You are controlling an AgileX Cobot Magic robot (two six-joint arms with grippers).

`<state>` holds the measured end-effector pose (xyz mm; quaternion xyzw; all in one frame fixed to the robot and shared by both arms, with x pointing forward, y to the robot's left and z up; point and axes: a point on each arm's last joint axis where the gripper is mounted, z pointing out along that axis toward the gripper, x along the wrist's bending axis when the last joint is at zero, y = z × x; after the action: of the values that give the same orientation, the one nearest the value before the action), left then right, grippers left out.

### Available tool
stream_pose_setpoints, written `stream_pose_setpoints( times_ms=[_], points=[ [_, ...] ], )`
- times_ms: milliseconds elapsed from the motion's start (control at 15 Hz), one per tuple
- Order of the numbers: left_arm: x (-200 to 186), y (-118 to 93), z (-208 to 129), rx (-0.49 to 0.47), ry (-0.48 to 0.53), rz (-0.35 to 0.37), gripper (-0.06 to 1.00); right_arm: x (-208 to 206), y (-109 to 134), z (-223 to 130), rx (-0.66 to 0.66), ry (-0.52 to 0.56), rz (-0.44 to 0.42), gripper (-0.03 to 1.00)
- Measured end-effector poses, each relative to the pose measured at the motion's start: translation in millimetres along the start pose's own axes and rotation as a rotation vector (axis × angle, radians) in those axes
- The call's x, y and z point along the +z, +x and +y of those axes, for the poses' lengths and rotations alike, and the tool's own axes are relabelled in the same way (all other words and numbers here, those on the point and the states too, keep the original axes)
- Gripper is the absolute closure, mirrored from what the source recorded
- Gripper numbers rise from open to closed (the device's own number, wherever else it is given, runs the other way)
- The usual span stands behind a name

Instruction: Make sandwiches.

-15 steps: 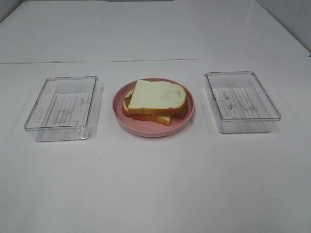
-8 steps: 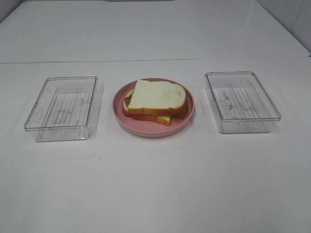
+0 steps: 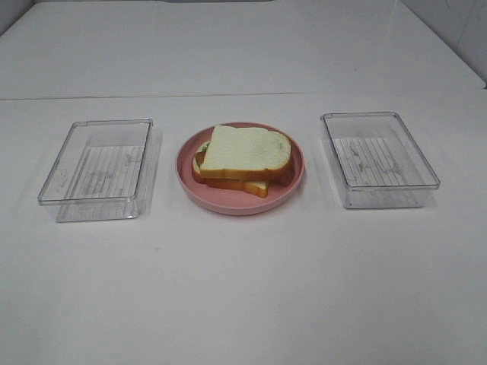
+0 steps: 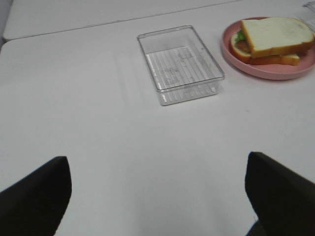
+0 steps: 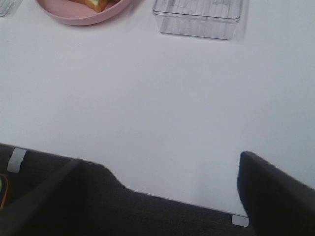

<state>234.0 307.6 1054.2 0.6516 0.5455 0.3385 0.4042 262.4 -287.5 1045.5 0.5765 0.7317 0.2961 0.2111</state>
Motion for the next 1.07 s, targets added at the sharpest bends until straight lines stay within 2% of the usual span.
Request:
stream_pose_setpoints(
  times_ms=[133,200,267,667,933,1067],
  points=[
    [-1,-1,0,-0.047,0.0,0.094,0.04,-2,-1,-2,0.036,-0.027,-0.037,0.19],
    [-1,-1,-1,-0.087,0.0,0.175,0.04,-10,0,-8,0.079,-0.099,-0.09,0.19],
    [-1,-1,0,-0.099,-0.001,0.2,0.04,-14,0,-12,0.091,-0.136,-0.11,0.19],
    [-1,-2,-1,-0.112,-0.001,0.227,0.04,-25,5,-25,0.087,-0.258,-0.135,0.19],
    [-1,-2,-1,-0.112,-0.001,0.227,0.04,-26,5,-26,0.081,-0.262,-0.129,0.19],
    [-1,-2,-1,-0.112,-0.001,0.227,0.04,-26,5,-26,0.055,-0.262,-0.094,0.19]
  ],
)
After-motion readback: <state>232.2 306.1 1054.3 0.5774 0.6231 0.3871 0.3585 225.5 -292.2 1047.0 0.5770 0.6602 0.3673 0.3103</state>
